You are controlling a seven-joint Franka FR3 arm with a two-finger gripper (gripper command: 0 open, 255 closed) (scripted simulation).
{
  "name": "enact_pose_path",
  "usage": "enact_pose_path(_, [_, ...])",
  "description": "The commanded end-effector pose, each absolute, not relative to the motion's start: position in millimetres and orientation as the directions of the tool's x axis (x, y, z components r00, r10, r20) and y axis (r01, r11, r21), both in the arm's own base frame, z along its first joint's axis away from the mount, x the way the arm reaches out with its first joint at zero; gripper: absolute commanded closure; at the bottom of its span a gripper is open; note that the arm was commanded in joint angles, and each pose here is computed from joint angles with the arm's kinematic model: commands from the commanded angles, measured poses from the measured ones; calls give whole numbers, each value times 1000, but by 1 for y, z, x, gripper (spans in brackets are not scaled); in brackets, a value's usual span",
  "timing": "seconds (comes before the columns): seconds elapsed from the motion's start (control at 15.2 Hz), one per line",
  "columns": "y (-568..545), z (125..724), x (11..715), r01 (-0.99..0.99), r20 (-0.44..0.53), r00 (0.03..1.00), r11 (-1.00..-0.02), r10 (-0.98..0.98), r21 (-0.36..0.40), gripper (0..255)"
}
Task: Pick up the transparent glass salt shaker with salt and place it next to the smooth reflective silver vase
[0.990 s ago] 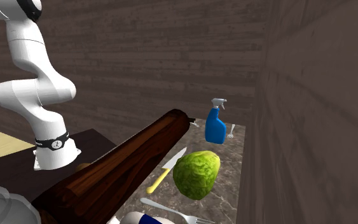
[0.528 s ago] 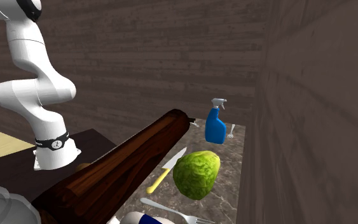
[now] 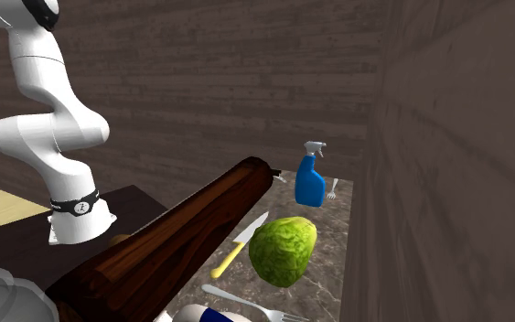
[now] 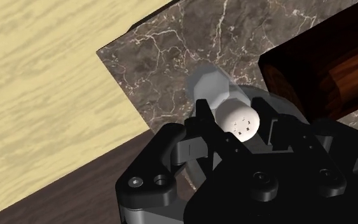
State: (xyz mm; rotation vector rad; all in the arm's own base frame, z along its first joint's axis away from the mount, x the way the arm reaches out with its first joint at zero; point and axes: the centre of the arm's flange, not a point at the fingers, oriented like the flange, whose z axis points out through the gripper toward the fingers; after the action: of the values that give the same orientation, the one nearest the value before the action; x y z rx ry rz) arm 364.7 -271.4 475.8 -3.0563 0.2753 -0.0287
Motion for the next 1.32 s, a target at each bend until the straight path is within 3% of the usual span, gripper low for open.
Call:
enact_pose_path(0.0, [-271, 465, 365, -178, 13, 984, -981, -179, -74, 255])
enact_pose_path(1.25, [-271, 365, 365, -178, 13, 984, -981, -179, -74, 255])
